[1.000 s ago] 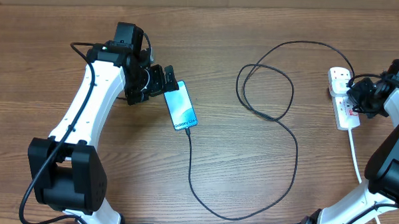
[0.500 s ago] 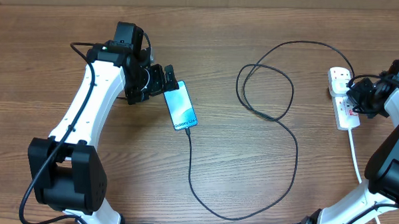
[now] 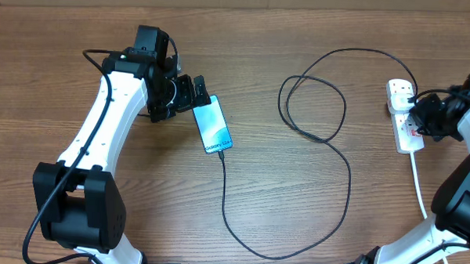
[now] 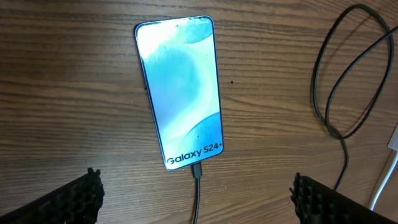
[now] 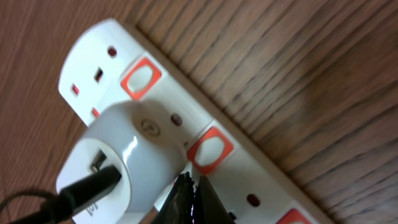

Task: Plug charger to phone and switch on socket
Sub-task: 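Press down the power strip's orange switch with the right gripper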

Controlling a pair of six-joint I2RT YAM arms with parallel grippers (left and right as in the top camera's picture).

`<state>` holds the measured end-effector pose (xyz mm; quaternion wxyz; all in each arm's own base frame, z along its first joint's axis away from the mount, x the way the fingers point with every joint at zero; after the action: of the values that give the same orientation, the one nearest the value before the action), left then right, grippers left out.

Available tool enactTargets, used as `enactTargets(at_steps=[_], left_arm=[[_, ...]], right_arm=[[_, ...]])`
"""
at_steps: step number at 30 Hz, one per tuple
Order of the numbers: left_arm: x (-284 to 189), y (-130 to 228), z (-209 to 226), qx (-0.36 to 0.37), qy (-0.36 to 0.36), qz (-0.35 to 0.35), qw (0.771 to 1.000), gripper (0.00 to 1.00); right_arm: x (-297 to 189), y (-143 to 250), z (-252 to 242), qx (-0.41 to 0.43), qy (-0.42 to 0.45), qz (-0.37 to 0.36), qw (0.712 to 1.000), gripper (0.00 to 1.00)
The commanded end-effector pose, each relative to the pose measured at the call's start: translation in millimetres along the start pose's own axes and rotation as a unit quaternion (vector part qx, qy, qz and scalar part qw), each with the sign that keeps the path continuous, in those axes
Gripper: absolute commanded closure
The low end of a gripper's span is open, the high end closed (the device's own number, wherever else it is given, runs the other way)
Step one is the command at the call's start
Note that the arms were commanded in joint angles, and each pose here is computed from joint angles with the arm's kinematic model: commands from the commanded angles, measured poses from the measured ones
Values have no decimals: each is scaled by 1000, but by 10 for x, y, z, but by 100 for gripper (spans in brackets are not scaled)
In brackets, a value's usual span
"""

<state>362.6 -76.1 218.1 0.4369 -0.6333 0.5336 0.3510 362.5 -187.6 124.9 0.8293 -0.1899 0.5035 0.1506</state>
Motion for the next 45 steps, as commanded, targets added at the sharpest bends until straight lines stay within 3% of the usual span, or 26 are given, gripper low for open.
enactTargets(at_steps=[1,24,45], left_arm=[[-78,-30,-31,6,0,-15,1000,0],[-79,-37,-32,6,0,-17,1000,0],[-79,-48,-34,8,1,-21,1000,0]], right_arm=[[-166,-59,18,7,4,-37,999,96],[-40,-49,117,-8,-4,-48,999,96],[167,10,30,9,4,-13,1000,96]])
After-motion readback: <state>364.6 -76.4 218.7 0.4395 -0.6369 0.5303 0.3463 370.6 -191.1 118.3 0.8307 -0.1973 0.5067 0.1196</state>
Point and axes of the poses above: each gripper's point midway between its finger pads, its own x axis out along the fingers, its own z axis along the line the jaws close on, y = z × x, the point moved 10 cm from there along -x, back along the fingers, and after that the axes turned 12 degrees about x, right-handed, at the moved point
